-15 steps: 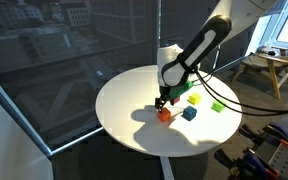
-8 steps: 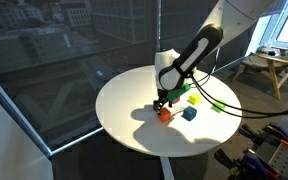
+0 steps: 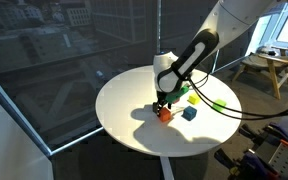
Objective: Put the.orange block on the blue block
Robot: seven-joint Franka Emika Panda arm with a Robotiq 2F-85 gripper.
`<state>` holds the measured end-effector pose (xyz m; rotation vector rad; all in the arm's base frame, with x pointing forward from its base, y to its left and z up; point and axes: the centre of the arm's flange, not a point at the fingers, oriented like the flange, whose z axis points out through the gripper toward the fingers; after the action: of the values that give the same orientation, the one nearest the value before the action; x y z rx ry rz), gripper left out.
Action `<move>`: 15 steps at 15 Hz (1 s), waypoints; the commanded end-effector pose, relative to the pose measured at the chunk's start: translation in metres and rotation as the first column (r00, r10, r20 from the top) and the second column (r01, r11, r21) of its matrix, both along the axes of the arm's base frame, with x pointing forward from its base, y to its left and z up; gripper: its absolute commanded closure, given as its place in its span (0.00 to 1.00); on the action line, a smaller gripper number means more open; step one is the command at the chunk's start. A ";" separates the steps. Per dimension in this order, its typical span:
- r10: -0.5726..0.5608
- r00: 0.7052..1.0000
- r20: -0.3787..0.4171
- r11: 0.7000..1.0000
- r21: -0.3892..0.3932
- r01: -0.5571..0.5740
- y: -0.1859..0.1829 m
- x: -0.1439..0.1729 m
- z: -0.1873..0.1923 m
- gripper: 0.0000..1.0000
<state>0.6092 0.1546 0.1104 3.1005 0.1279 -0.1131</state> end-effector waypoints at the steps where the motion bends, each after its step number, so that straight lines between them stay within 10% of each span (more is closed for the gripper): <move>1: -0.003 1.000 -0.011 1.000 -0.017 0.003 0.002 0.008 0.000 0.34; 5: -0.006 0.999 -0.031 1.000 -0.023 0.006 0.001 0.007 0.000 0.67; 15: -0.019 0.996 -0.086 0.999 -0.044 0.015 0.001 0.005 0.023 0.77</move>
<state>0.6097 0.1537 0.1145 3.0671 0.1215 -0.2552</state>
